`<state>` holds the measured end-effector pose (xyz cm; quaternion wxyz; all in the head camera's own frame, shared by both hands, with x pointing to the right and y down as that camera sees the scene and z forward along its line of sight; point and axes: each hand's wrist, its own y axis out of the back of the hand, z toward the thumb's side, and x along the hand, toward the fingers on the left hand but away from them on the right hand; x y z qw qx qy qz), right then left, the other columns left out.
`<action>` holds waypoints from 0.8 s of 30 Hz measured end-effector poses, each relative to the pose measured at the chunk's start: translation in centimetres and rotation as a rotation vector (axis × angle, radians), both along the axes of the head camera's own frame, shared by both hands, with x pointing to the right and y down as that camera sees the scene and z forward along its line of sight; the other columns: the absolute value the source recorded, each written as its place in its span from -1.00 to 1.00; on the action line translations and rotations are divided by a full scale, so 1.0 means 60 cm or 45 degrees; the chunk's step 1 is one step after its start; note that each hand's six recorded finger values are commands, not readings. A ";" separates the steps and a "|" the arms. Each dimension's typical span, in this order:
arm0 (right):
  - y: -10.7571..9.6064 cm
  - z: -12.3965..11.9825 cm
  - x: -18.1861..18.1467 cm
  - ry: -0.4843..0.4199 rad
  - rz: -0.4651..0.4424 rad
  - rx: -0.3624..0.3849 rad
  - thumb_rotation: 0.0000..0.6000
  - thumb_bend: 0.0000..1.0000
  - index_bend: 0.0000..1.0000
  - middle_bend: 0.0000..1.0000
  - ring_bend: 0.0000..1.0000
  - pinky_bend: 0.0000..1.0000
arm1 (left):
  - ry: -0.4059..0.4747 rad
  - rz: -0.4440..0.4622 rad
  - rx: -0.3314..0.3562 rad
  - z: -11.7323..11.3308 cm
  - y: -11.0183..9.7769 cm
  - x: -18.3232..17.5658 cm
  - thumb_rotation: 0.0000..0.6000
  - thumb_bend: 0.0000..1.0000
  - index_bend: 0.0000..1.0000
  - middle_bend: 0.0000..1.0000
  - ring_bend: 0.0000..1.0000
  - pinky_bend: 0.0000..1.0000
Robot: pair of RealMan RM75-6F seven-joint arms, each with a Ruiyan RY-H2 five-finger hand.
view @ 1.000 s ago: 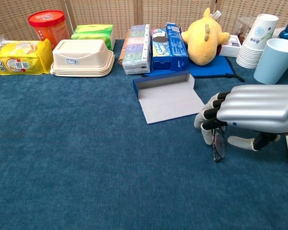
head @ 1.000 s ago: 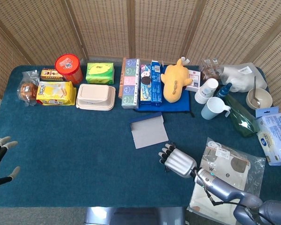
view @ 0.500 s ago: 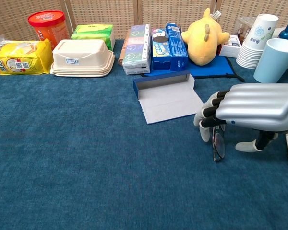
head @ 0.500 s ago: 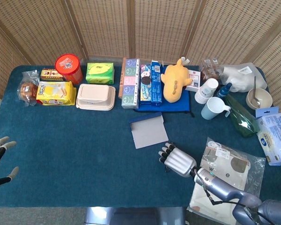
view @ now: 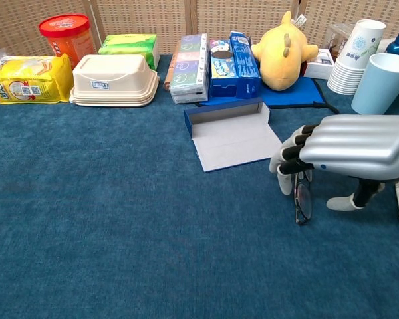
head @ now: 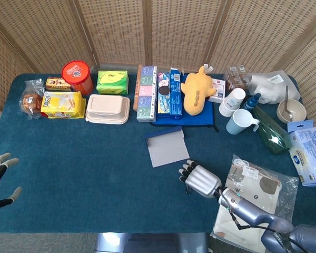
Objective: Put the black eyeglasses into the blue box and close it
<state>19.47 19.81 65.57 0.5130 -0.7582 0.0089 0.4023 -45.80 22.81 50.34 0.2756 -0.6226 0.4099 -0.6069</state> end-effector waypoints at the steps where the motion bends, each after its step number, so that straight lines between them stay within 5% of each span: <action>1: 0.000 0.000 0.000 0.000 0.001 -0.003 1.00 -0.45 -0.14 -0.52 -0.62 -0.60 | 0.001 0.001 -0.002 0.001 0.000 0.001 0.94 -0.44 -0.62 -0.77 -0.83 -1.00; 24: -0.001 0.002 0.005 -0.011 0.038 -0.041 1.00 -0.48 0.17 -0.45 -0.57 -0.58 | 0.004 0.001 0.011 -0.001 -0.002 0.001 0.97 -0.44 -0.64 -0.77 -0.83 -1.00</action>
